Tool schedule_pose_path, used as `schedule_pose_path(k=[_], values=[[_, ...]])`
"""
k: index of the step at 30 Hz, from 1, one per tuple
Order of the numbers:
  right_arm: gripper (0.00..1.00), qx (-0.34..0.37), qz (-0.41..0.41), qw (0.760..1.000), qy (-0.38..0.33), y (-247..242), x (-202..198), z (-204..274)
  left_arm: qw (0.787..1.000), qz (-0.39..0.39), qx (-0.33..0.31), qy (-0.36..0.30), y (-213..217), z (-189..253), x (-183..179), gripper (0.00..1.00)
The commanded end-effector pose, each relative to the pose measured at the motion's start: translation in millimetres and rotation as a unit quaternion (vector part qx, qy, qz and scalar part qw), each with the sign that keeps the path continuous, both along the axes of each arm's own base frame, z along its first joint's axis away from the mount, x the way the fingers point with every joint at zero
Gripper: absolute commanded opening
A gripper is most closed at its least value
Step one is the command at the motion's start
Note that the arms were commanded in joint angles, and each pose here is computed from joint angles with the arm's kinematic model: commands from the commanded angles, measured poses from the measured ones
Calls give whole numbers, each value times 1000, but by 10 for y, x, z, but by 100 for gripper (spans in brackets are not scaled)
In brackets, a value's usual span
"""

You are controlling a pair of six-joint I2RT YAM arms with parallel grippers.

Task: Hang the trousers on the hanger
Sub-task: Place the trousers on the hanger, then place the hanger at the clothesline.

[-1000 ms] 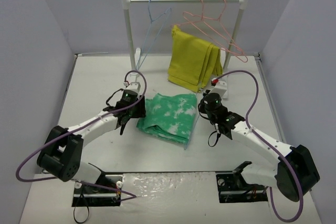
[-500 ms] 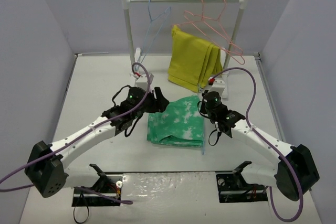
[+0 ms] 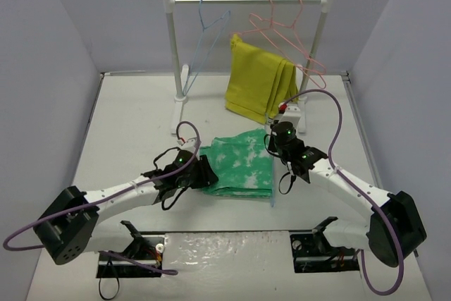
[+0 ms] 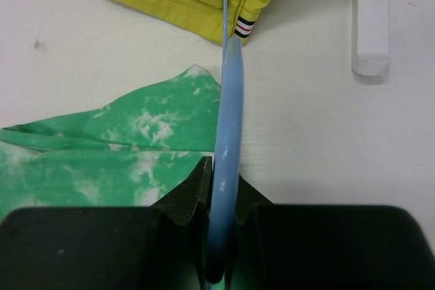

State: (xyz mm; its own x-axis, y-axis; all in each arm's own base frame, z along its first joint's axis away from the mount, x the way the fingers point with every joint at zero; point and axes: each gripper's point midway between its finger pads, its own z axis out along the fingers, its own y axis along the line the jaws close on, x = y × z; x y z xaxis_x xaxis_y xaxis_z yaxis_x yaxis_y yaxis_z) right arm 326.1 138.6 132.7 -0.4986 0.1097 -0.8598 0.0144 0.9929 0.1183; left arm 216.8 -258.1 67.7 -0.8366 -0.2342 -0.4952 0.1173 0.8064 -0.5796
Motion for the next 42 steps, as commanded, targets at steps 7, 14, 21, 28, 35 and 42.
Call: schedule_pose_path(k=[7, 14, 21, 28, 35, 42], values=[[0, -4, 11, 998, -65, 74, 272, 932, 996, 7, 57, -62, 278, 437, 42, 35], [0, -11, 51, 996, -79, 216, 312, 1628, 983, 40, 85, -156, 493, 1278, 256, 40], [0, 3, 104, 990, -96, 546, 285, 2304, 976, 36, 39, -212, 410, 2195, 311, 44], [0, 48, 120, 984, -120, 926, 314, 2850, 967, 10, -87, -240, -56, 2921, 320, 45], [0, 58, 104, 985, -125, 1174, 382, 2984, 949, -24, -116, -293, -529, 3394, 290, 50], [0, 68, 89, 984, -135, 1208, 437, 3093, 935, -35, -136, -326, -764, 3609, 144, 58]])
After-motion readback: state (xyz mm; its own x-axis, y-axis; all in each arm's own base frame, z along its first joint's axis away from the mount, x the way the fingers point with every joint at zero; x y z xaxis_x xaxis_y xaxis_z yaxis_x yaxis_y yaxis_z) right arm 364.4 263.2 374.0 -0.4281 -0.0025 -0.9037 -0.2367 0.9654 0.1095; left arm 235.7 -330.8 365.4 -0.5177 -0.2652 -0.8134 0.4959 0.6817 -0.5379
